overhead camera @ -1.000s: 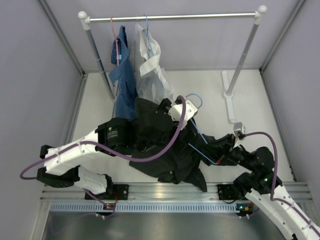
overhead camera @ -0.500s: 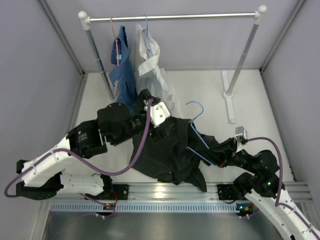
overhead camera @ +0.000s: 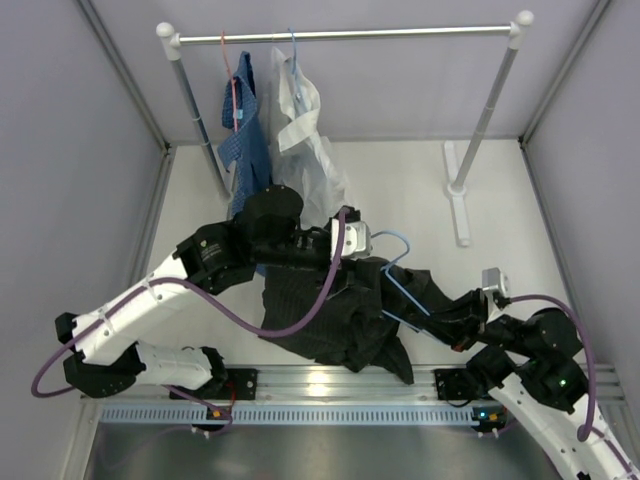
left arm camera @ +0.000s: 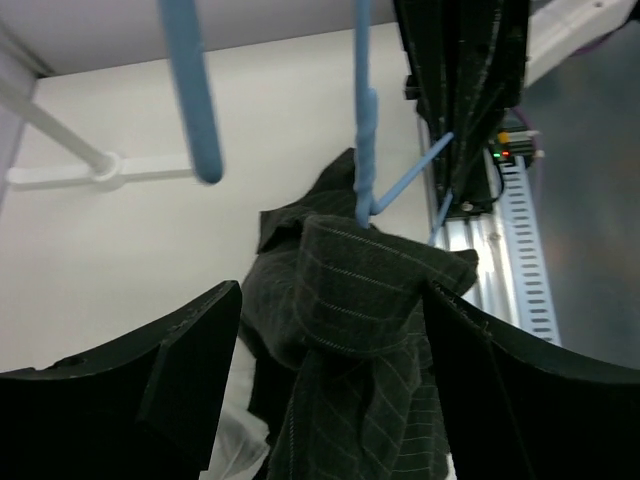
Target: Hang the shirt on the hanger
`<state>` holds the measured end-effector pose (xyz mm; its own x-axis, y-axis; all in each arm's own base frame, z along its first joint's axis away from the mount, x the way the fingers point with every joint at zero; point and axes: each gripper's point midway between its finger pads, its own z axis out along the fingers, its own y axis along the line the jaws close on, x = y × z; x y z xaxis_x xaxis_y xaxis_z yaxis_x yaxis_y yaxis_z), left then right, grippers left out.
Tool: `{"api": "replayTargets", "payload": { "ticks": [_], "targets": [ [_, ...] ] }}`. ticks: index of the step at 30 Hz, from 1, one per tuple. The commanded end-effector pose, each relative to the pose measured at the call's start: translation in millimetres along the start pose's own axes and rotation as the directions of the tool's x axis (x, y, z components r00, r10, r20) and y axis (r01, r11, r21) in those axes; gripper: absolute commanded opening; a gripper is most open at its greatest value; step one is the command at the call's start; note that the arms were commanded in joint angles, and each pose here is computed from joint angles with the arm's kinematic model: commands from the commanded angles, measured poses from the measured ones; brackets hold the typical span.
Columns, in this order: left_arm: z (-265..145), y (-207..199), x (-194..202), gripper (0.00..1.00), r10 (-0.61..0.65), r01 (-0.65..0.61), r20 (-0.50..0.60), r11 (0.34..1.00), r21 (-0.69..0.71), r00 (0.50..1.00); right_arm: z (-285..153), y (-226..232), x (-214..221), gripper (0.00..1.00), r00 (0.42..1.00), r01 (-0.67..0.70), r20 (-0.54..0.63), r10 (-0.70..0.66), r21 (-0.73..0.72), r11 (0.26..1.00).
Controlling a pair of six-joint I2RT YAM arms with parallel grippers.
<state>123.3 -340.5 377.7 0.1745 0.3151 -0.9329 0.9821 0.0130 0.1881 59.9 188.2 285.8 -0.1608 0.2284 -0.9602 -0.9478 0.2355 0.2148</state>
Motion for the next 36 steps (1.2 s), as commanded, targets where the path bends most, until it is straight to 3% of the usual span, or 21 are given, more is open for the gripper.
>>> {"api": "replayTargets", "payload": {
  "ticks": [1, 2, 6, 14, 17, 20, 21, 22, 23, 27, 29, 33, 36],
  "targets": [
    [-8.3, -30.0, -22.0, 0.72, -0.029, 0.014, 0.085, 0.986, 0.167, 0.996, -10.5, 26.0, -27.3, 0.00, 0.992, 0.109, 0.070, -0.104, -0.072, 0.991],
    [-7.7, -31.1, -20.5, 0.65, -0.037, 0.023, 0.080, 0.984, 0.176, 0.996, -10.9, 27.5, -28.0, 0.00, 0.991, 0.116, 0.071, -0.111, -0.078, 0.990],
    [-6.7, -34.1, -8.1, 0.52, -0.084, 0.073, 0.037, 0.973, 0.220, 0.996, -13.0, 32.4, -31.9, 0.00, 0.988, 0.142, 0.081, -0.135, -0.093, 0.986],
    [-12.5, -43.5, -0.3, 0.50, -0.144, 0.127, 0.033, 0.943, 0.307, 0.989, -15.1, 44.1, -34.1, 0.00, 0.983, 0.177, 0.082, -0.166, -0.153, 0.972],
    [-12.6, -50.2, 2.4, 0.56, -0.154, 0.140, 0.012, 0.927, 0.348, 0.988, -14.8, 48.9, -36.2, 0.00, 0.981, 0.189, 0.079, -0.177, -0.180, 0.965],
    [-12.4, -54.0, 5.5, 0.54, -0.163, 0.153, -0.005, 0.917, 0.369, 0.987, -12.1, 48.9, -35.5, 0.00, 0.982, 0.189, 0.056, -0.181, -0.196, 0.962],
    [-12.7, -54.2, 6.2, 0.51, -0.165, 0.157, -0.009, 0.915, 0.372, 0.986, -11.6, 48.3, -35.0, 0.00, 0.981, 0.195, 0.052, -0.189, -0.197, 0.961],
    [-13.1, -55.7, 6.1, 0.36, -0.165, 0.157, -0.009, 0.911, 0.381, 0.986, -10.3, 47.3, -34.8, 0.00, 0.982, 0.191, 0.044, -0.186, -0.197, 0.962],
    [-13.6, -56.6, 7.0, 0.28, -0.168, 0.161, -0.014, 0.910, 0.383, 0.986, -9.9, 47.0, -35.0, 0.00, 0.981, 0.192, 0.043, -0.188, -0.197, 0.961],
    [-17.0, -61.3, 5.4, 0.18, -0.175, 0.165, -0.013, 0.900, 0.404, 0.985, -7.6, 45.9, -35.2, 0.00, 0.981, 0.193, 0.037, -0.189, -0.202, 0.960],
    [-19.3, -64.0, 5.9, 0.00, -0.173, 0.162, -0.011, 0.896, 0.413, 0.985, -6.5, 43.7, -37.2, 0.00, 0.981, 0.194, 0.040, -0.190, -0.188, 0.963],
    [-22.3, -57.9, 13.8, 0.00, -0.145, 0.141, -0.016, 0.925, 0.353, 0.989, -5.3, 39.1, -44.4, 0.00, 0.980, 0.199, 0.059, -0.192, -0.150, 0.968],
    [-23.9, -37.8, 22.4, 0.00, -0.125, 0.132, -0.047, 0.968, 0.213, 0.991, -4.1, 20.9, -48.9, 0.56, 0.985, 0.162, 0.069, -0.159, -0.035, 0.986]
  ]
}}
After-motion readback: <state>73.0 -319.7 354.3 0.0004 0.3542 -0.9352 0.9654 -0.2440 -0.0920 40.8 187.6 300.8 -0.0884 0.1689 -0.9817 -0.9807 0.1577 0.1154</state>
